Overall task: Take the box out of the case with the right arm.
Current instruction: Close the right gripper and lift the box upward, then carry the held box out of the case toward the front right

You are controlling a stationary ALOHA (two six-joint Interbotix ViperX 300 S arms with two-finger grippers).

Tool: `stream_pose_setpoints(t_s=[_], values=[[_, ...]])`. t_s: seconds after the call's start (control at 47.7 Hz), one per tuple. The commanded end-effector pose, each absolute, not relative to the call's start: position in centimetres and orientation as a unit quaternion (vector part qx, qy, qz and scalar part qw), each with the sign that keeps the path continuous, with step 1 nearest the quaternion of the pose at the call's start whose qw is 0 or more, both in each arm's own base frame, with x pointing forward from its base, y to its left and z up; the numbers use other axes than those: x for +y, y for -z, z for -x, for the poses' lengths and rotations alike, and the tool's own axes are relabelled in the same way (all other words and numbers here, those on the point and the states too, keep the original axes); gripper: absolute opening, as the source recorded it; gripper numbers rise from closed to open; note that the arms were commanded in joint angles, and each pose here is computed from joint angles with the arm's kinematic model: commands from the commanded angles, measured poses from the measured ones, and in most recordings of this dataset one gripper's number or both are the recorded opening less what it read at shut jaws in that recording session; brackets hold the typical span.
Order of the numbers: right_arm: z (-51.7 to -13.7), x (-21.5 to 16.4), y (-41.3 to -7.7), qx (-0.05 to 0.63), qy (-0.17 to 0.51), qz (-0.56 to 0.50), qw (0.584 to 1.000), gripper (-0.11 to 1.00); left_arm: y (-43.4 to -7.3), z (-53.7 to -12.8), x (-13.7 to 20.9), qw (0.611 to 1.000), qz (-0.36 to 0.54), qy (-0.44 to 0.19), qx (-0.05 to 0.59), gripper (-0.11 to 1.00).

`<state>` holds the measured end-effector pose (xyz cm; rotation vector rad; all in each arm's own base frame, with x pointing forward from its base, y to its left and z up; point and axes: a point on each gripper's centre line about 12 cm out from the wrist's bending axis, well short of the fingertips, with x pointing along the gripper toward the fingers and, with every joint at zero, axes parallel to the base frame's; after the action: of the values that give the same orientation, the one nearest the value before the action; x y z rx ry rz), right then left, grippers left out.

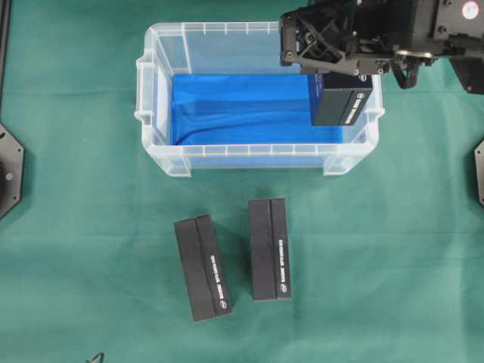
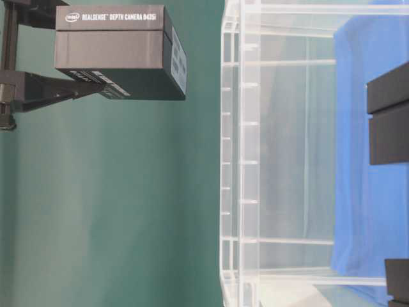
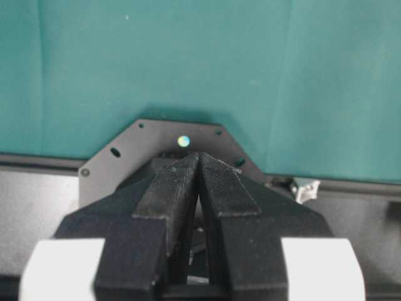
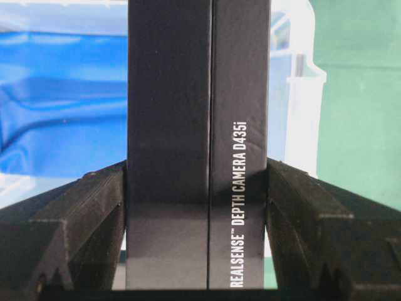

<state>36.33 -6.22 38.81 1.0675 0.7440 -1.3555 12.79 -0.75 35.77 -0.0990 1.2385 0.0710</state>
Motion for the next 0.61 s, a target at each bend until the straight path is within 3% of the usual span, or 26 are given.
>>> stream_pose_setpoints(t_s=[0.0,0.587], values=[[-35.7,-6.1,-40.6,0.303,0.57,-0.47,0.601,0.64,-36.0,-12.9,-0.7,0.815,0.046,-0.033,0.577,0.0],[-35.3,-3.8,-40.5,0.321,0.575,-0.461,0.595,0.64,-36.0,-12.9,-0.7,0.815,0.046,-0.033,0.577,0.0]])
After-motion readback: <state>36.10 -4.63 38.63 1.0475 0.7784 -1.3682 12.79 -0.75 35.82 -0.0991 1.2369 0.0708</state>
